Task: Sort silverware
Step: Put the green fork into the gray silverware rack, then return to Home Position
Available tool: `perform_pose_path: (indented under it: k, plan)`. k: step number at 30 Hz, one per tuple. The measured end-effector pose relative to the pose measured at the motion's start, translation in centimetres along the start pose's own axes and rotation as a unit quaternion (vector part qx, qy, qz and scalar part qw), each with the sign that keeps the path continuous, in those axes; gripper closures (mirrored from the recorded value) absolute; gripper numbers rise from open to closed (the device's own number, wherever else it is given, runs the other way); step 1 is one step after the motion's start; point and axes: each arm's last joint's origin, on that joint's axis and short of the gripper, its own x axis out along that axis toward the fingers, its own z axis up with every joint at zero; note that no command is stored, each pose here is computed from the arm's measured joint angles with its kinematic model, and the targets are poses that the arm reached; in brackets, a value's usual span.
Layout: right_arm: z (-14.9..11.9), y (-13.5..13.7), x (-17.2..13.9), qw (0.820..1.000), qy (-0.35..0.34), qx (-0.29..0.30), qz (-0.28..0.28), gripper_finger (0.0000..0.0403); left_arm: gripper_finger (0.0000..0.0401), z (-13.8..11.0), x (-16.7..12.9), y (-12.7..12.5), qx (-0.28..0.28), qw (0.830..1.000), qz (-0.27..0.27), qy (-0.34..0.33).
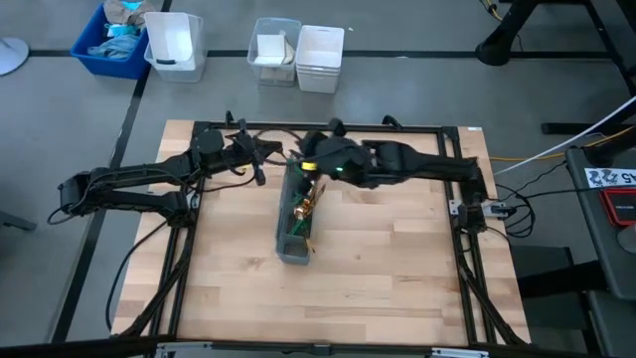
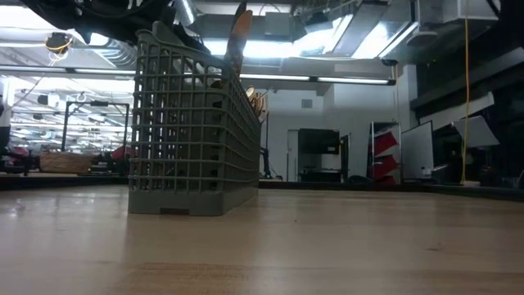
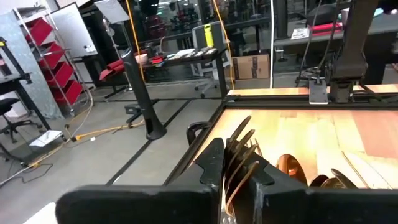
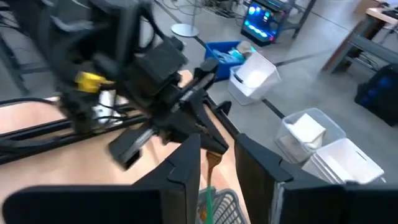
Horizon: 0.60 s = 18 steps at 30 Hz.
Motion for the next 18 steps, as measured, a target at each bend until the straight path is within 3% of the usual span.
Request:
perform_pose_path:
  k: [8,13,18]
  plan:
    - [0.3,-0.2,-5.6,1.000,0.013,-0.019,-0.003,0.0304,0.0359,0.0,0.0,0.0,-0.001,1.000,-0.002,-0.001]
    - [-0.5,-0.6,-8.2,0.997,0.031,-0.005,-0.070,0.0304,0.0329,0.0,0.0,0.0,-0.003,1.000,-0.002,-0.002]
    - [-2.9,-0.6,-10.6,0.985,0.077,0.000,-0.154,0.0304,0.0318,0.8,-1.1,0.2,-0.020,1.000,0.002,-0.021]
